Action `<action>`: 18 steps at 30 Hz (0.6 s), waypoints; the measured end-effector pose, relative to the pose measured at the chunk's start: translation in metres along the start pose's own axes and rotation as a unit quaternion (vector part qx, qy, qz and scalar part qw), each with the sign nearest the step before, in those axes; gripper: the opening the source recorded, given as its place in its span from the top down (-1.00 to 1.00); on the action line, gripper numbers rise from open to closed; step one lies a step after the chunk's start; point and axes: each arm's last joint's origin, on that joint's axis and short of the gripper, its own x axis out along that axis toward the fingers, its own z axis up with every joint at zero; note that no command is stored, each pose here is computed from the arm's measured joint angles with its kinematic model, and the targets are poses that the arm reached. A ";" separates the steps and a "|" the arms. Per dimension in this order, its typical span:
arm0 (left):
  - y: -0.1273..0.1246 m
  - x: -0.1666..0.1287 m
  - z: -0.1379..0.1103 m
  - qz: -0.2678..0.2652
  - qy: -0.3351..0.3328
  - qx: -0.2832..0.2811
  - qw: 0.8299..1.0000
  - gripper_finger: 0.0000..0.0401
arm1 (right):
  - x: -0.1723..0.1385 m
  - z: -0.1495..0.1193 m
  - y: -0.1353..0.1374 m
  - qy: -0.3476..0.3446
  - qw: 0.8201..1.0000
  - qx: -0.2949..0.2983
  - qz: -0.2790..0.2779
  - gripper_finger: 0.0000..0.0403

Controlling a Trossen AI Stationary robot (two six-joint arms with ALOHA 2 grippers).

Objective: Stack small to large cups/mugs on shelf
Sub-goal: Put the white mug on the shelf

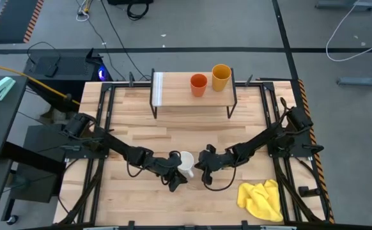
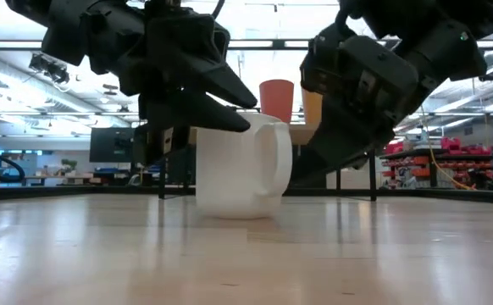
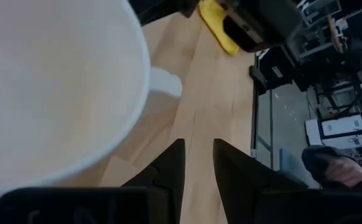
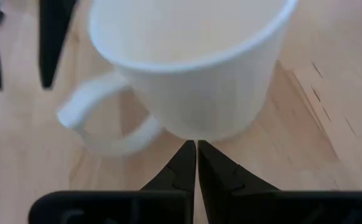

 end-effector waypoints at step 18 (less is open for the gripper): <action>0.001 0.000 0.000 0.009 -0.006 0.001 1.000 0.54 | -0.005 -0.004 0.015 -0.008 0.999 -0.018 0.036 0.89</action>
